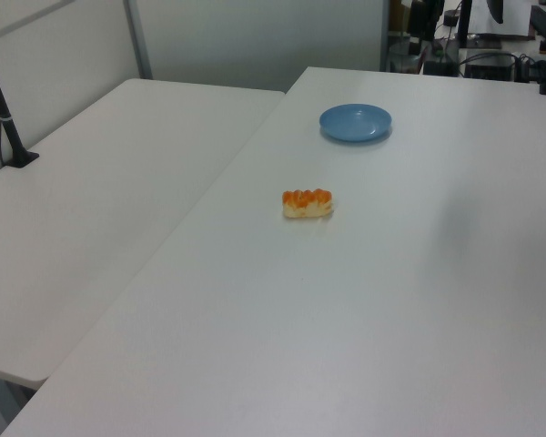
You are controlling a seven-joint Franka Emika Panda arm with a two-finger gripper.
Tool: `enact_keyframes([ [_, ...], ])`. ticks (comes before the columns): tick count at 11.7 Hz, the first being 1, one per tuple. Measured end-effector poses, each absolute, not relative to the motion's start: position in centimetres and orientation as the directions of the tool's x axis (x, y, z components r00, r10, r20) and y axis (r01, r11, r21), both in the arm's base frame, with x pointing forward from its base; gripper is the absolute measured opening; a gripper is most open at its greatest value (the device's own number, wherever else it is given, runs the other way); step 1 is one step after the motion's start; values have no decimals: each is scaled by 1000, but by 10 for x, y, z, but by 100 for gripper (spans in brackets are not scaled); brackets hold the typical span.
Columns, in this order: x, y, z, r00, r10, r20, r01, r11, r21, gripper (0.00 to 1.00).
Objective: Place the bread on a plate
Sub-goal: 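Move the open gripper toward the orange-glazed bread roll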
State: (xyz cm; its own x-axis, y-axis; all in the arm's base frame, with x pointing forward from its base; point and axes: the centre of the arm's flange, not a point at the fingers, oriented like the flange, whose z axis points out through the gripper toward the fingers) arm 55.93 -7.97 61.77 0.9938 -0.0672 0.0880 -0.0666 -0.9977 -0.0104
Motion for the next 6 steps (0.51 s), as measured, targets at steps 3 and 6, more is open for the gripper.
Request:
enact_keyframes([
  [3,560,-74,617,995,-57,85,-56,-998,-11,100],
  [6,559,-62,613,998,-36,57,-35,-999,-13,100],
])
